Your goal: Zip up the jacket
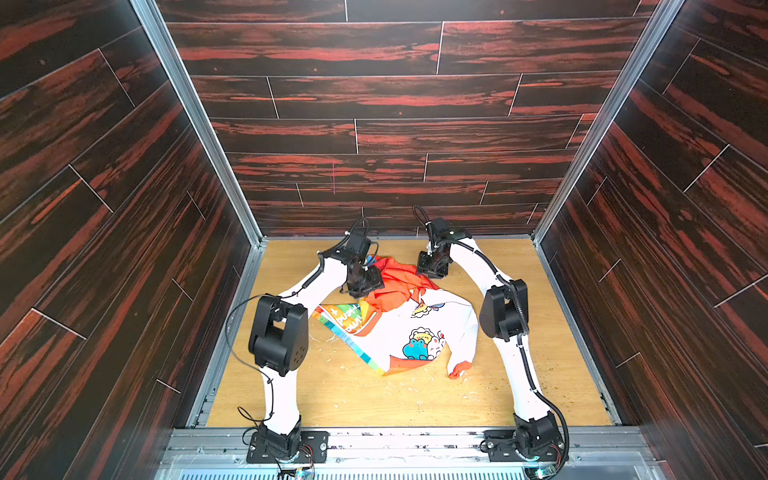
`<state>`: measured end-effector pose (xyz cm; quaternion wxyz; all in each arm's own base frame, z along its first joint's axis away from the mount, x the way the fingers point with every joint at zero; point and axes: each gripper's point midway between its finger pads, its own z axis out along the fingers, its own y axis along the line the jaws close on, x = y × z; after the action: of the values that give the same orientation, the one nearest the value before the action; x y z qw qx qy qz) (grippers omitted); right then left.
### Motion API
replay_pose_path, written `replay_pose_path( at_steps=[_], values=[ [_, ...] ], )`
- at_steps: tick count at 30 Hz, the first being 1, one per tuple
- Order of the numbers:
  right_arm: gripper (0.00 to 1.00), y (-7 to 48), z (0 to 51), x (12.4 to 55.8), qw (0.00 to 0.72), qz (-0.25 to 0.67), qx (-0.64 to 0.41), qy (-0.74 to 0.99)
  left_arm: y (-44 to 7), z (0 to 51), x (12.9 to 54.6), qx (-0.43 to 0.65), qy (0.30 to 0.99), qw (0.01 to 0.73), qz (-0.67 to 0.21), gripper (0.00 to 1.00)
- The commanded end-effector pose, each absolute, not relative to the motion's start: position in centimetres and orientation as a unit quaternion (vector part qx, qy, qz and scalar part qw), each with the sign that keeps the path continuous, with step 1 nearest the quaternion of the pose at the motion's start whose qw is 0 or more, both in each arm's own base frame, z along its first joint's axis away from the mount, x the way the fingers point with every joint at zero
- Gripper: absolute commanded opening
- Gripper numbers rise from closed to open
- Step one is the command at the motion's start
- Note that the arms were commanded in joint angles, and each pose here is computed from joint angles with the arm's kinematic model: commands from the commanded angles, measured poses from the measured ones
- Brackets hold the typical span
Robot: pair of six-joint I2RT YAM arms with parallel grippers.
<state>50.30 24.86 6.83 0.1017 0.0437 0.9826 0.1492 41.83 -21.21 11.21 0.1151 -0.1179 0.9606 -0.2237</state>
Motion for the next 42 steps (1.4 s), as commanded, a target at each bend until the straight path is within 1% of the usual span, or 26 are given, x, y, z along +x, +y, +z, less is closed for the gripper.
replay_pose_path(
  at_steps=[1, 4, 7, 10, 11, 13, 15, 17, 18, 22, 23, 24, 25, 28, 31, 33, 38, 42],
  values=[
    [0.49, 24.4, 4.5, 49.0, 0.063, 0.133, 0.042, 0.988, -20.4, 13.1, 40.9, -0.121, 0.956, 0.138, -0.23, 0.62],
    [0.47, 24.3, 3.7, 48.8, 0.056, 0.13, 0.042, 0.989, -20.2, 12.2, 40.5, -0.127, 0.956, 0.135, -0.229, 0.63],
    [0.41, 24.3, 3.3, 48.8, 0.053, 0.129, 0.044, 0.989, -20.3, 11.7, 40.9, -0.123, 0.957, 0.134, -0.227, 0.63],
    [0.38, 24.5, 3.0, 48.9, 0.053, 0.13, 0.048, 0.989, -20.5, 11.2, 41.7, -0.119, 0.958, 0.133, -0.226, 0.6],
    [0.37, 24.5, 2.8, 49.0, 0.053, 0.13, 0.05, 0.989, -20.7, 10.9, 41.9, -0.118, 0.958, 0.13, -0.226, 0.57],
    [0.34, 24.4, 2.3, 49.1, 0.047, 0.126, 0.055, 0.989, -21.1, 10.3, 42.4, -0.113, 0.96, 0.122, -0.227, 0.47],
    [0.33, 24.4, 2.0, 49.2, 0.045, 0.123, 0.058, 0.99, -21.3, 10.1, 42.7, -0.11, 0.961, 0.116, -0.228, 0.38],
    [0.42, 24.2, 1.7, 49.2, 0.043, 0.115, 0.06, 0.991, -21.5, 10.0, 43.0, -0.107, 0.961, 0.114, -0.228, 0.34],
    [0.45, 24.2, 1.7, 49.2, 0.044, 0.116, 0.06, 0.99, -21.6, 10.0, 43.1, -0.105, 0.961, 0.114, -0.227, 0.3],
    [0.48, 24.1, 1.7, 49.4, 0.05, 0.112, 0.06, 0.991, -21.6, 10.0, 43.1, -0.102, 0.961, 0.112, -0.23, 0.14],
    [0.47, 24.1, 1.7, 49.5, 0.05, 0.112, 0.06, 0.991, -21.7, 10.0, 43.0, -0.102, 0.962, 0.11, -0.23, 0.09],
    [0.43, 24.1, 1.6, 49.5, 0.049, 0.112, 0.061, 0.991, -21.7, 9.9, 42.9, -0.103, 0.962, 0.109, -0.23, 0.05],
    [0.37, 24.1, 1.5, 49.5, 0.049, 0.112, 0.06, 0.991, -21.6, 10.0, 42.9, -0.103, 0.962, 0.109, -0.23, 0.0],
    [0.19, 24.2, 1.7, 49.5, 0.049, 0.114, 0.062, 0.99, -21.6, 10.5, 42.9, -0.101, 0.961, 0.114, -0.232, 0.0],
    [0.05, 24.1, 3.1, 49.8, 0.064, 0.116, 0.062, 0.989, -21.5, 11.8, 43.0, -0.097, 0.959, 0.129, -0.233, 0.0],
    [0.0, 24.1, 5.1, 50.1, 0.083, 0.121, 0.058, 0.987, -21.2, 13.1, 43.2, -0.093, 0.958, 0.143, -0.23, 0.0],
    [0.0, 24.2, 12.1, 50.3, 0.14, 0.149, 0.043, 0.978, -20.1, 18.5, 44.0, -0.079, 0.952, 0.206, -0.213, 0.0],
    [0.0, 24.0, 19.1, 49.3, 0.197, 0.177, 0.028, 0.964, -19.3, 24.4, 44.6, -0.074, 0.936, 0.272, -0.209, 0.0]
  ],
)
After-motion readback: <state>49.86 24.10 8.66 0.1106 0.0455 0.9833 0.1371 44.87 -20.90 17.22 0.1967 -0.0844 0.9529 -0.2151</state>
